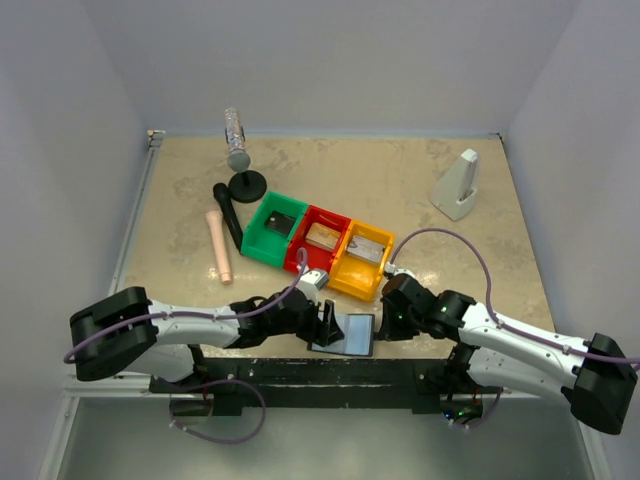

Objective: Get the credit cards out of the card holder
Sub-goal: Remove the credit card from the card holder.

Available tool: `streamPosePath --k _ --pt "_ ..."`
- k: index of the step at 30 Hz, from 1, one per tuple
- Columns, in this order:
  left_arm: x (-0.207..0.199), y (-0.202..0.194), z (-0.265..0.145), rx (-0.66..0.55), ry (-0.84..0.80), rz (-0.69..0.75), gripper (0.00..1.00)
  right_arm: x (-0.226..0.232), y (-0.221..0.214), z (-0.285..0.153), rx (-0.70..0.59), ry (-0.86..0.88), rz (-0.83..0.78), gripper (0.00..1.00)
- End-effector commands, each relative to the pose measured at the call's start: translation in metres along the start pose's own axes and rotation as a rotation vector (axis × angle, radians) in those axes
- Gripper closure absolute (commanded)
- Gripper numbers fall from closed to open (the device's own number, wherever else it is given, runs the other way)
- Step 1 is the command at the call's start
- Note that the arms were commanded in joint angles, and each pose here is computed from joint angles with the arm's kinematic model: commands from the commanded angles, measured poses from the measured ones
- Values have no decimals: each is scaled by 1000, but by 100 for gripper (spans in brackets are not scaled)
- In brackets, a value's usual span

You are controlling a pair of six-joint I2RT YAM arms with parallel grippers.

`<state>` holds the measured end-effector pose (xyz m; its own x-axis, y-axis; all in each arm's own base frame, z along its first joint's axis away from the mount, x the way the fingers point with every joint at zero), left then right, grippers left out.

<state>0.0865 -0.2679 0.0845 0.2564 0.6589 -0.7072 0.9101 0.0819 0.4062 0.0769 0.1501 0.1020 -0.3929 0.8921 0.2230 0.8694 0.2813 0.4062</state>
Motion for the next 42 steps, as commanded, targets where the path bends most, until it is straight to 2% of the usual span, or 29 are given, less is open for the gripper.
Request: streamPosePath --k 1,19,24,30,34,38,42 --pt "-15 -5 5 51 -61 12 29 1 2 0 -19 9 14 100" --pt "-26 3 1 23 -108 33 29 -3 -2 -6 -33 -4 43 100" --pt "-33 6 0 17 -132 47 29 -5 -5 -9 -37 -7 51 89" --pt "-48 10 6 43 -167 70 29 -5 -5 -12 -43 0 62 66" --pt "-66 11 13 68 -203 100 29 -6 -5 -20 -64 -1 63 56" --pt "-81 7 25 114 -217 140 29 -9 -2 -33 -105 -15 75 48" --pt "-86 0 41 180 -229 145 29 -16 -3 -46 -146 -44 100 47"
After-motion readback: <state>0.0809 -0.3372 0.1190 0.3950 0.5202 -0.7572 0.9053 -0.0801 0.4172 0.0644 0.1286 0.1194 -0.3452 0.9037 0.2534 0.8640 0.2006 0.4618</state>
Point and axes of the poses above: each gripper's point midway between its finger pads, its own z axis out along the fingers, its own x axis along the line the jaws close on, y = z × x, the point moved 7 cm from there along -z, back along the fingers, and after that the axes turned 15 degrees about -z, right-handed, at the moved point
